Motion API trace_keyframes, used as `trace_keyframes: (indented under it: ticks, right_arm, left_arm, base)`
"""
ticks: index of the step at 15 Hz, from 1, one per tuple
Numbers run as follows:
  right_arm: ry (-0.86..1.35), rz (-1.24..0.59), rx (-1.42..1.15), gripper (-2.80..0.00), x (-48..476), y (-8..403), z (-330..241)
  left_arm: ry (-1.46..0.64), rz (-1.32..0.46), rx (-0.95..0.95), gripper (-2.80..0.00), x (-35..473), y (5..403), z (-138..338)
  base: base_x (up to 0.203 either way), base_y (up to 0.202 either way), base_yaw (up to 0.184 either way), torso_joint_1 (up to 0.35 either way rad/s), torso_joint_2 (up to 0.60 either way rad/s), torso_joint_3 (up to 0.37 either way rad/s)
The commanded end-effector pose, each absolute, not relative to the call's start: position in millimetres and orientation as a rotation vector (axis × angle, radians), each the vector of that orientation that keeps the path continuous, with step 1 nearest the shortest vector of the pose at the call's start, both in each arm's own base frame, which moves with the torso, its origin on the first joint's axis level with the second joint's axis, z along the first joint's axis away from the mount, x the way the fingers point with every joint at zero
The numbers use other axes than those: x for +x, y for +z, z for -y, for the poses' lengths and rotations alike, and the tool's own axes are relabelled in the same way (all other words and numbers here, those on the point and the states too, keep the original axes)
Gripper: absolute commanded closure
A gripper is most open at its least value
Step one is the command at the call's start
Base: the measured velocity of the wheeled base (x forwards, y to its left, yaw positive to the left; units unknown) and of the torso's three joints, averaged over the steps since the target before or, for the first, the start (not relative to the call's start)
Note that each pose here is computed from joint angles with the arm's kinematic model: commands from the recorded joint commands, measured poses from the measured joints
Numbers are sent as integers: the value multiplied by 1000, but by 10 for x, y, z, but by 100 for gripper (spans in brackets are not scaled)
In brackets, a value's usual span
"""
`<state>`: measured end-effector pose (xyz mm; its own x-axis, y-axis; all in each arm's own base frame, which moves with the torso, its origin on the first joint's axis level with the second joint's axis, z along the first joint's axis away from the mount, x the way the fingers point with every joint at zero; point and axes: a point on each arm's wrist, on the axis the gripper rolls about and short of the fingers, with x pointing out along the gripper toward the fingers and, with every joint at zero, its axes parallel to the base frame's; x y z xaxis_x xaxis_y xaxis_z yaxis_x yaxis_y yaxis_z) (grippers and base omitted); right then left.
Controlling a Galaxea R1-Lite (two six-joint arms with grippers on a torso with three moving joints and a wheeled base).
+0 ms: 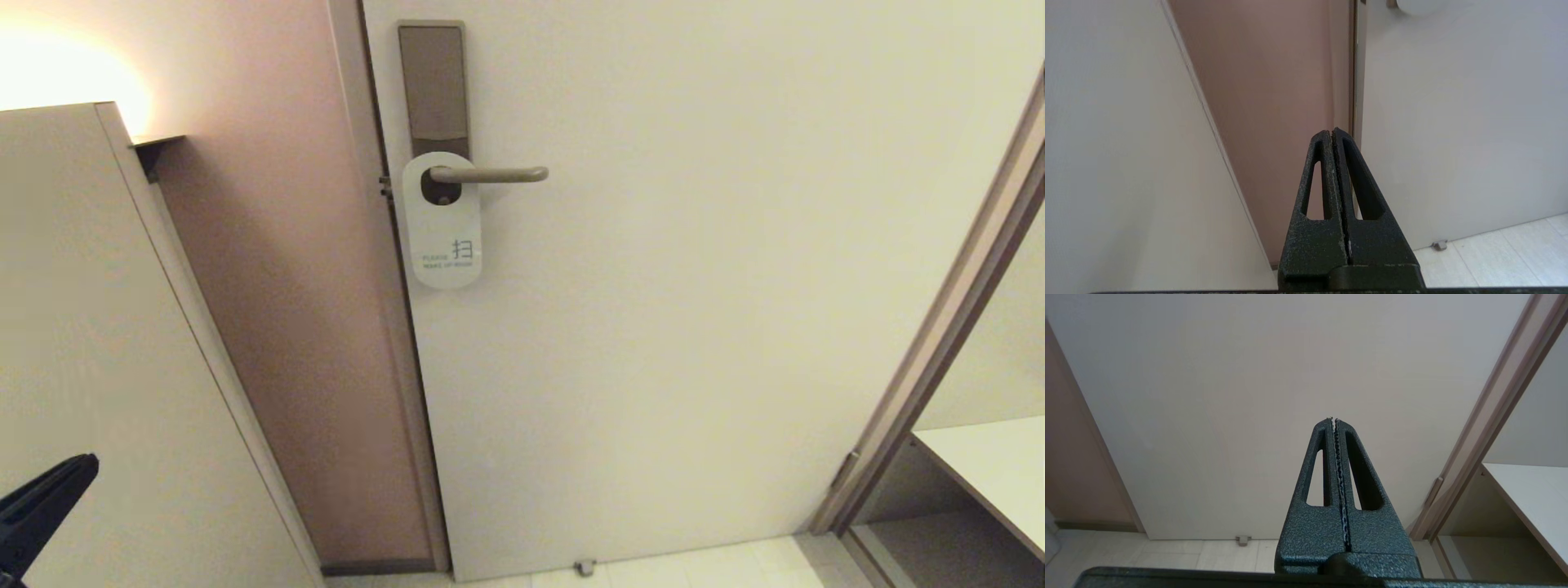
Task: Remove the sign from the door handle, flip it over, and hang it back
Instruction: Take down the sign
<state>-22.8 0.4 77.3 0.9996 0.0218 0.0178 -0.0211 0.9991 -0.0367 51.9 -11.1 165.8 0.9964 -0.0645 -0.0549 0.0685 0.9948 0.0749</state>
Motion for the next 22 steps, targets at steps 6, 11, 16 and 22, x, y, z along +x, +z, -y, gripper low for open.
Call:
trace_keyframes:
  ticks: [6,11,16,22]
  right_arm:
    - [21,19,-37,0,-228,774,-4]
    - [21,19,-37,0,-228,774,-4]
    - [21,19,-37,0,-228,774,-4]
    - [21,19,-37,0,-228,774,-4]
  left_arm:
    - [54,-13,87,0,208,1239,-15]
    - [-20,46,85,0,-45,1045,8]
    - [-35,64,86,0,-213,846,11]
    - [-7,10,83,0,-228,764,2]
  base:
    - [0,0,0,0,0,0]
    - [0,0,0,0,0,0]
    - [0,0,0,0,0,0]
    - [0,0,0,0,0,0]
